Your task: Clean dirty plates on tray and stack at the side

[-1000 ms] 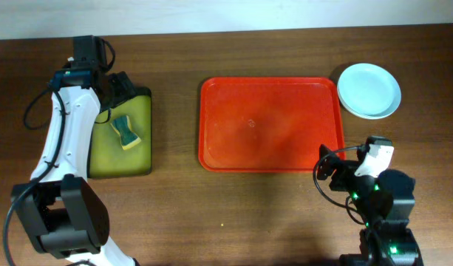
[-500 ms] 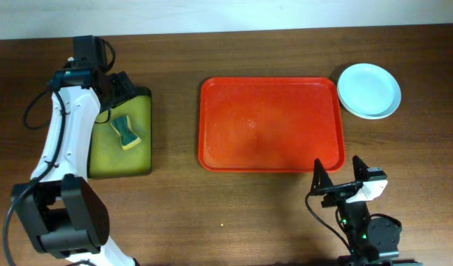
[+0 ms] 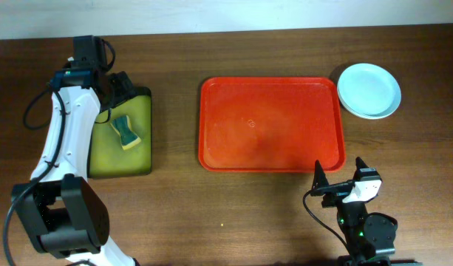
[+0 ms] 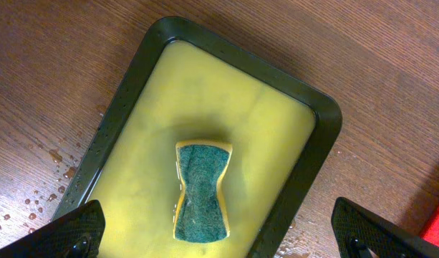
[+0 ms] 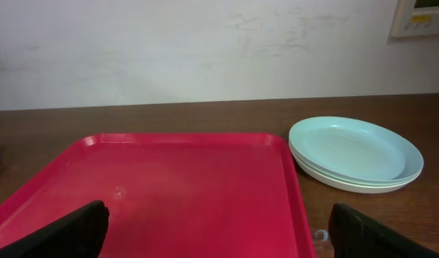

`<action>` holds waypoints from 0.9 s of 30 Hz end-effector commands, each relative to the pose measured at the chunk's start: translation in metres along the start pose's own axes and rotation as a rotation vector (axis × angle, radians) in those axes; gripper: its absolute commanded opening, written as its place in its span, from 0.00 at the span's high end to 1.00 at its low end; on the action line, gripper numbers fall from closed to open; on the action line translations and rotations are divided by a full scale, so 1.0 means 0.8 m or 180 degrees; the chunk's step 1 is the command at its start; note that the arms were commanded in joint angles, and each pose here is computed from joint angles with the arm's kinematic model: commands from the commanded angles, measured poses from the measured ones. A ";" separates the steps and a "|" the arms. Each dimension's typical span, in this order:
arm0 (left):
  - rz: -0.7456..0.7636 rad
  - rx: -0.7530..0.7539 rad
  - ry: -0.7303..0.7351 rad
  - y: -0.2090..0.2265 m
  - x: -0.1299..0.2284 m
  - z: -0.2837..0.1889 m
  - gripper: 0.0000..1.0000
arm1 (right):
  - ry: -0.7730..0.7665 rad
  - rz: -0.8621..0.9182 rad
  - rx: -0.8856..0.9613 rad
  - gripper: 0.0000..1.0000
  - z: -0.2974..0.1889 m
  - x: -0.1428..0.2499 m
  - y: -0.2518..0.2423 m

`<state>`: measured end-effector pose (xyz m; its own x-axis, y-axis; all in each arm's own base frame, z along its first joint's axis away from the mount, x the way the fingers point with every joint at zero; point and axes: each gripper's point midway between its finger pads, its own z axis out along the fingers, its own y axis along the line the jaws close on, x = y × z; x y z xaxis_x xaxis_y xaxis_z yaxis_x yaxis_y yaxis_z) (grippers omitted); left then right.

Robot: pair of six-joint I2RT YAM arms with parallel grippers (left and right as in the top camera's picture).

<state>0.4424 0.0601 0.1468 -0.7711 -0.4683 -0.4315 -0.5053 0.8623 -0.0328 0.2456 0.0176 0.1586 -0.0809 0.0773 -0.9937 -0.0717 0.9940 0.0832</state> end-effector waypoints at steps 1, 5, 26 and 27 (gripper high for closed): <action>-0.0017 -0.0020 -0.0019 0.002 -0.003 0.000 0.01 | 0.0004 -0.0057 0.0076 0.01 0.000 0.003 -0.005; -0.0016 -0.0021 -0.0018 0.002 -0.003 0.000 0.01 | 0.0011 -0.0217 0.0074 0.01 0.000 0.004 -0.004; 0.0379 0.0146 -0.0165 -0.007 -0.003 -0.029 0.01 | 0.0009 -0.0216 0.0049 0.01 0.000 0.003 -0.003; 0.0627 0.0331 -0.0306 -0.022 -0.004 -0.044 0.01 | 0.0009 -0.0216 0.0049 0.01 0.000 0.003 -0.003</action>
<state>0.4422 0.0586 0.1488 -0.7894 -0.4270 -0.4411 -0.4671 0.8840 -0.0199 0.2457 0.0149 0.1581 -0.0780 0.0169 -0.9968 -0.0612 0.9979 0.0217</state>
